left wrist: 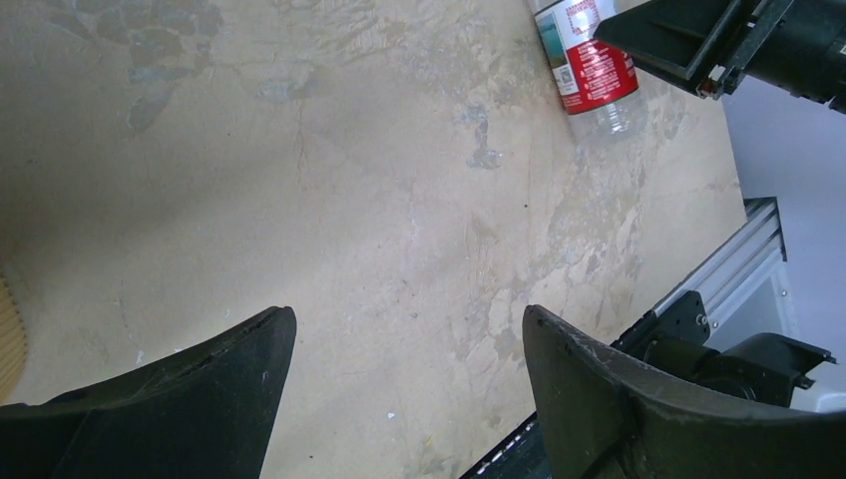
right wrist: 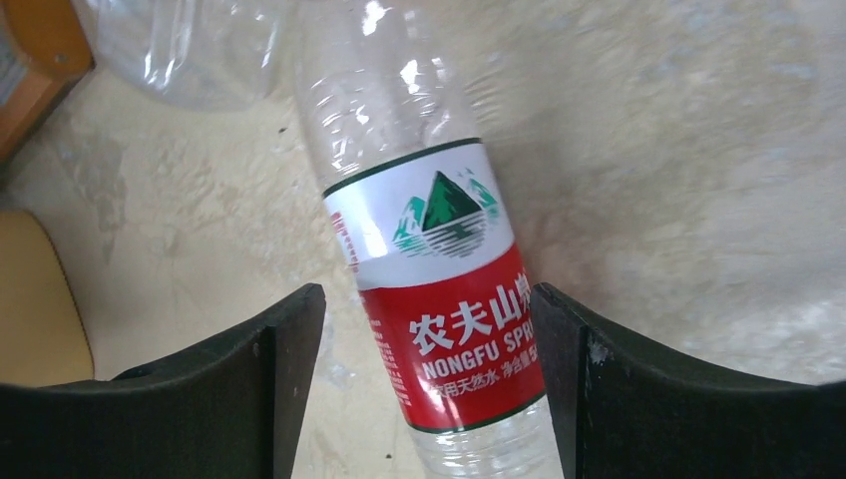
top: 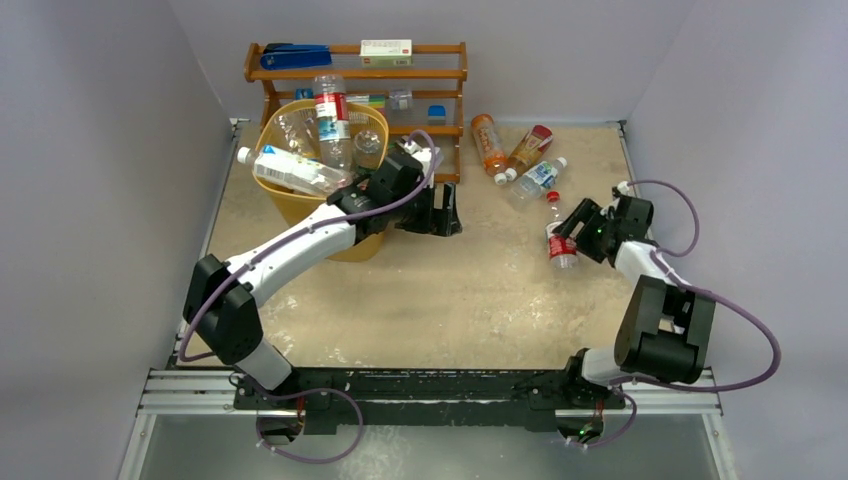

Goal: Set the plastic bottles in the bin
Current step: Adjust the plastic bottle at the center of the board.

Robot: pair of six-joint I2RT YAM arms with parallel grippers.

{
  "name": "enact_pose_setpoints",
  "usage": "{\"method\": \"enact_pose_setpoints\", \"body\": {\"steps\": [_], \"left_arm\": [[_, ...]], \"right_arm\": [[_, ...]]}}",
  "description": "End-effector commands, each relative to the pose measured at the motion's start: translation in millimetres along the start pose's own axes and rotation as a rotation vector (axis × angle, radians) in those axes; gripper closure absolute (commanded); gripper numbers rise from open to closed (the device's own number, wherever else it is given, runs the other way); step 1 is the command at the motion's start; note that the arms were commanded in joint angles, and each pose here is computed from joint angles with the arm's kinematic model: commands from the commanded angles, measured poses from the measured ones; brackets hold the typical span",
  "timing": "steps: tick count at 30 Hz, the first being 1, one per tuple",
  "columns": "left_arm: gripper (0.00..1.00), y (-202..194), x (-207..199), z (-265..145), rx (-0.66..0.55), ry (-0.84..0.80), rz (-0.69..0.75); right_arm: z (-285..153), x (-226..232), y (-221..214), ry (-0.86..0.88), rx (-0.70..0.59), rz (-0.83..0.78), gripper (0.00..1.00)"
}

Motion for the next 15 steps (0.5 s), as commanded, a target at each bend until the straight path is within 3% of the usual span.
{"method": "enact_pose_setpoints", "body": {"steps": [1, 9, 15], "left_arm": [[0.16, 7.8, -10.7, 9.0, -0.054, -0.036, -0.003], [0.16, 0.6, -3.7, 31.6, -0.034, -0.02, -0.007], [0.16, -0.6, -5.0, 56.9, -0.004, -0.027, -0.002]], "right_arm": [[-5.1, 36.6, -4.0, 0.088, -0.015, -0.063, 0.23], [-1.9, 74.8, -37.3, 0.154, 0.038, -0.098, 0.27], [6.9, 78.0, -58.3, 0.143, 0.086, -0.109, 0.32]]}}
Point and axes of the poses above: each gripper's point midway between its finger pads, its own z axis out along the fingers, its own x axis along the line the jaws close on, y = z × x, the point moved 1 cm from there along -z, back along the fingers, and after that the axes turned 5 degrees about -z, right-handed, at the moved point
